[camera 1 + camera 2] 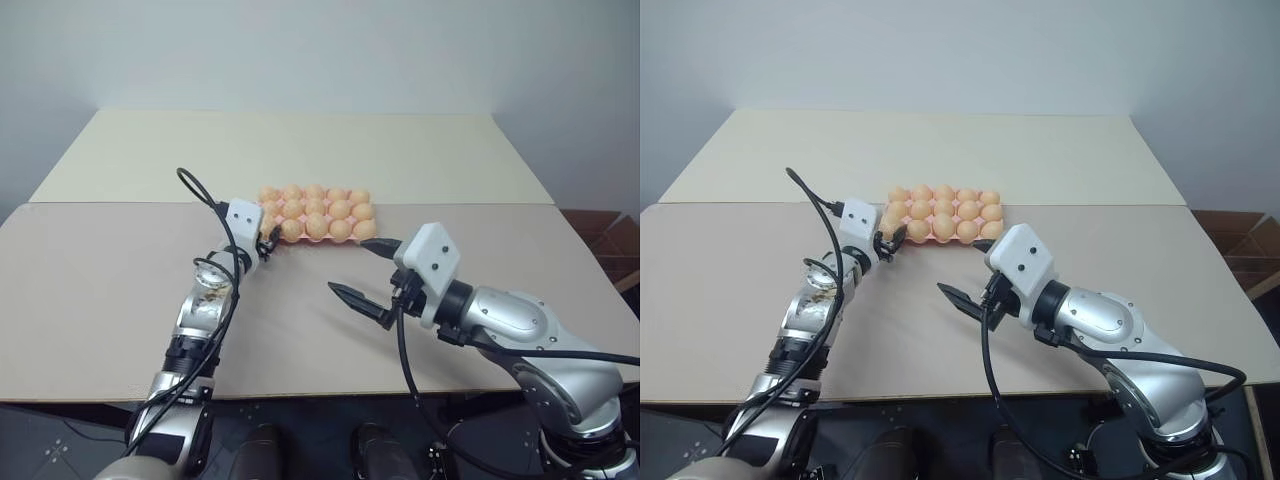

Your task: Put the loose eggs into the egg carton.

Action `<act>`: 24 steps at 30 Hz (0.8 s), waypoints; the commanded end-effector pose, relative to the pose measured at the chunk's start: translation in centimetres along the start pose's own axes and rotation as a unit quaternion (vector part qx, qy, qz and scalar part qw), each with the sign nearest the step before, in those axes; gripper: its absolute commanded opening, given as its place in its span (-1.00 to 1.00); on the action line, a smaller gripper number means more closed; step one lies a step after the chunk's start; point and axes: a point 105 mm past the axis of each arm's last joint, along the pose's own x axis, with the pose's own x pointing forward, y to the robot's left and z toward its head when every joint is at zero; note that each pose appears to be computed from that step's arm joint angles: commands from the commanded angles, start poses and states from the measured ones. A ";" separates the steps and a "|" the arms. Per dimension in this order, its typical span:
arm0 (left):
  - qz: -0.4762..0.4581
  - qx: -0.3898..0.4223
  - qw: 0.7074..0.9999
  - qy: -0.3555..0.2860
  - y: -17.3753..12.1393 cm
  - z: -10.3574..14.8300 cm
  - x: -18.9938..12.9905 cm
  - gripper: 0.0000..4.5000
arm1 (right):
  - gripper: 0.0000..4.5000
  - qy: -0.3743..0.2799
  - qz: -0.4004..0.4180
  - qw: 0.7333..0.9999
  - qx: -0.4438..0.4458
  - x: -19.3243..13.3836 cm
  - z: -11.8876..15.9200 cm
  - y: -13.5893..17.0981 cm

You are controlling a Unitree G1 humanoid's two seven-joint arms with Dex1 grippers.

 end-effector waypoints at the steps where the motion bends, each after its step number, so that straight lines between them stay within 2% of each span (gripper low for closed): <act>1: 0.015 0.008 0.999 -0.037 0.5 1.8 -0.2 0.82 | 1.00 -0.028 -0.002 0.999 -0.026 -0.5 1.6 0.1; 5: 0.040 -0.011 0.998 -0.055 1.2 2.6 -1.3 0.82 | 1.00 -0.027 -0.002 0.999 -0.026 -0.6 1.5 0.1; 9: 0.093 -0.054 0.991 -0.076 2.7 3.6 -3.7 0.82 | 1.00 -0.030 -0.010 0.999 -0.026 -0.8 1.4 0.0; 12: 0.143 -0.063 0.986 -0.058 4.1 2.7 -7.0 0.82 | 1.00 -0.037 -0.037 0.998 -0.022 -1.0 1.0 -0.5; 18: 0.155 -0.046 0.986 -0.040 4.8 0.4 -11.3 0.82 | 1.00 -0.064 -0.099 0.993 -0.022 -1.0 -0.4 -1.2; 24: 0.171 -0.045 0.983 -0.051 4.5 -0.8 -15.0 0.82 | 1.00 -0.138 -0.194 0.971 0.014 -2.3 -2.6 -2.4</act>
